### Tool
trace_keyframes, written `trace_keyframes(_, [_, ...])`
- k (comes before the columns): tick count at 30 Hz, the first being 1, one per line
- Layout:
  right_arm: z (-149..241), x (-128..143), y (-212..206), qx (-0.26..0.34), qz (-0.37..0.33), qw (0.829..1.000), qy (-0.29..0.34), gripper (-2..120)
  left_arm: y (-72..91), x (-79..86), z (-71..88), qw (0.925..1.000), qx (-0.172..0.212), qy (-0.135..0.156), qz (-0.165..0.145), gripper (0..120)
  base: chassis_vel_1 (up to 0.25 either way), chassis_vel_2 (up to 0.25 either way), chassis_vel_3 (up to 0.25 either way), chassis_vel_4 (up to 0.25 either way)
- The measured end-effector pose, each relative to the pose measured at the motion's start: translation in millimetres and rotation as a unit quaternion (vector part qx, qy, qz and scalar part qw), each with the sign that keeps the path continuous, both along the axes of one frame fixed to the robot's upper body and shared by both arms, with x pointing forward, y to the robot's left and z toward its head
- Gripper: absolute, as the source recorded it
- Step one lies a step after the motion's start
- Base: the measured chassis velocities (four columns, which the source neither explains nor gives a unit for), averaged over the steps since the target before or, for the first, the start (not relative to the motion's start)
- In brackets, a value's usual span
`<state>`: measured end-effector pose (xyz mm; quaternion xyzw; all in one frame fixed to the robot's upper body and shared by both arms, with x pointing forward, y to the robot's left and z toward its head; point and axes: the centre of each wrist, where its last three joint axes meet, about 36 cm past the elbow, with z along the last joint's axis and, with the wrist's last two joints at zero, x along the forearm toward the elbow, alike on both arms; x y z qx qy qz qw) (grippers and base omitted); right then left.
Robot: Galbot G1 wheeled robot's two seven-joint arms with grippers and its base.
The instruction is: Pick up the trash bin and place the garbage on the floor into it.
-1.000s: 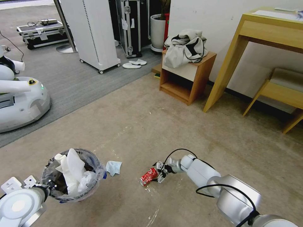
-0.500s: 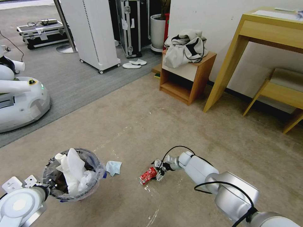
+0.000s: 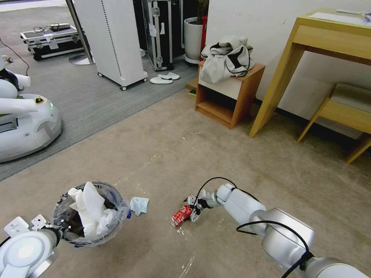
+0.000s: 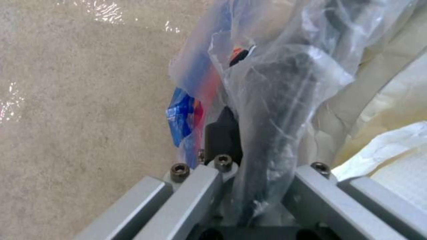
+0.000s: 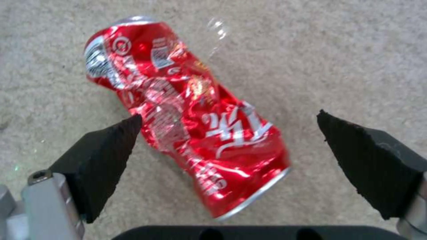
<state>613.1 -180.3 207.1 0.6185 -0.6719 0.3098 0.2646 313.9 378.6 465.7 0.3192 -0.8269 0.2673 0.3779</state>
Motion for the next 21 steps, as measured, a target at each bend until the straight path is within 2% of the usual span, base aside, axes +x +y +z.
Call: trace_keyframes(21, [-0.3,0.4,7.0,0.001,-0.019,1.000,0.025,100,-1.0,-3.6,-2.6,1.0000,0.005,-0.001,-0.003,0,0.000,0.000,0.000,0.000])
